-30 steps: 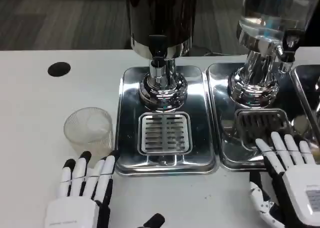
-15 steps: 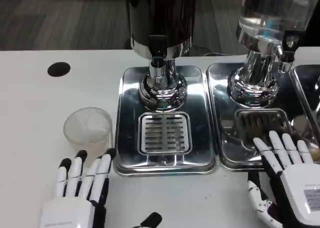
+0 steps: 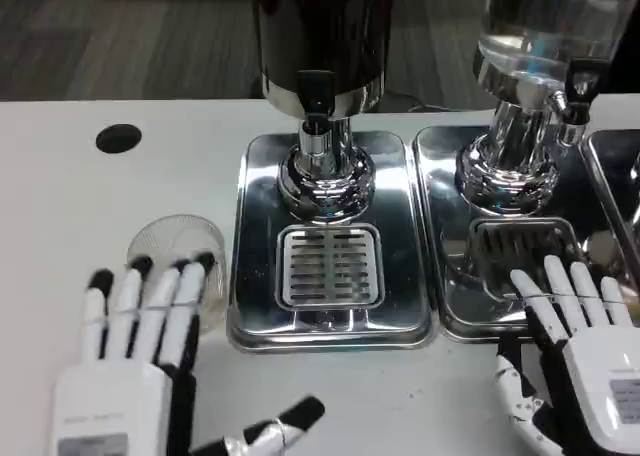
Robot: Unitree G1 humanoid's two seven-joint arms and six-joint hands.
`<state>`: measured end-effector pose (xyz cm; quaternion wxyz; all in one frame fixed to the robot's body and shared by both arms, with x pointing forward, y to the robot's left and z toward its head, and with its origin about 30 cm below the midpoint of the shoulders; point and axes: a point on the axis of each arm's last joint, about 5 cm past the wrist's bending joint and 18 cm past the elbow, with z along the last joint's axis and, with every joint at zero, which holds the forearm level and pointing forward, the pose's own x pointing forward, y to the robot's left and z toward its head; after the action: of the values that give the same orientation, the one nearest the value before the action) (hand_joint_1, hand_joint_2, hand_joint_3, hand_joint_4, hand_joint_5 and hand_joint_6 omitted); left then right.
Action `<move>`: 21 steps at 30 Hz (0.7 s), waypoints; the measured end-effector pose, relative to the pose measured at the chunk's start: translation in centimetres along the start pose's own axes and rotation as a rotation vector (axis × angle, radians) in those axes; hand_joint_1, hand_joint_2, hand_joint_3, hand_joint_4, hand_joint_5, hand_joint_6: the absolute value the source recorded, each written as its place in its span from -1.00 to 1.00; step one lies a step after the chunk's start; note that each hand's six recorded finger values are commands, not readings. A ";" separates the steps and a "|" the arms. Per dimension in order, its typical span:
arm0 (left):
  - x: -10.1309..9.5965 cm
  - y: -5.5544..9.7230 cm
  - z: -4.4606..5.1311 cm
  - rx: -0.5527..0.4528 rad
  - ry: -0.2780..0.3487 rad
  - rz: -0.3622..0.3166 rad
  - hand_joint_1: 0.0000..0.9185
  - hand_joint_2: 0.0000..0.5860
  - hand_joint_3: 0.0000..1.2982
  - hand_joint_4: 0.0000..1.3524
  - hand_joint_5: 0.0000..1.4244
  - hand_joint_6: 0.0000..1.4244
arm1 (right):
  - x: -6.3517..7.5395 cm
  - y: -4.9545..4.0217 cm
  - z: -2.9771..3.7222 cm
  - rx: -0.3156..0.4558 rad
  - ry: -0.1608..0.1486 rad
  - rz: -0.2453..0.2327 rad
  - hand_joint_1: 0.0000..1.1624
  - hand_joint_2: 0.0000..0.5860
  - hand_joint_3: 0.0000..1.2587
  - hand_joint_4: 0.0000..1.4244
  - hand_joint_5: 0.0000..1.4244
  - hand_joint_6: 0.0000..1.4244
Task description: Grasp the cup under the faucet to collect the drink, then remove the cup.
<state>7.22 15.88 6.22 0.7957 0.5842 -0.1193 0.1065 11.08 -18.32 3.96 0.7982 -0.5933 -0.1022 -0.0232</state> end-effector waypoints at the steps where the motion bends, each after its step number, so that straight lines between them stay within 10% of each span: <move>1: 0.8 0.4 -0.48 0.023 0.034 -0.016 -1.00 -0.94 -1.00 -1.00 -1.00 -1.00 | 0.0 -0.08 0.01 0.000 -0.001 -0.004 -0.92 0.83 -0.75 -1.00 -1.00 -1.00; 12: 5.2 2.2 -3.02 0.041 0.143 -0.019 -1.00 -0.96 -1.00 -1.00 -1.00 -1.00 | -0.4 -0.36 -0.29 0.015 0.015 -0.004 -0.86 0.80 -0.75 -1.00 -1.00 -1.00; 21: 7.5 0.2 -3.51 -0.060 0.225 -0.051 -1.00 -0.95 -1.00 -1.00 -0.98 -0.98 | -0.5 -0.19 -0.11 0.026 0.017 -0.001 -0.84 0.80 -0.73 -1.00 -1.00 -1.00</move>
<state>14.50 19.52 7.77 0.8238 0.5471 -0.0175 0.1475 10.61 -18.52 4.02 0.8065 -0.5827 -0.0961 -0.0272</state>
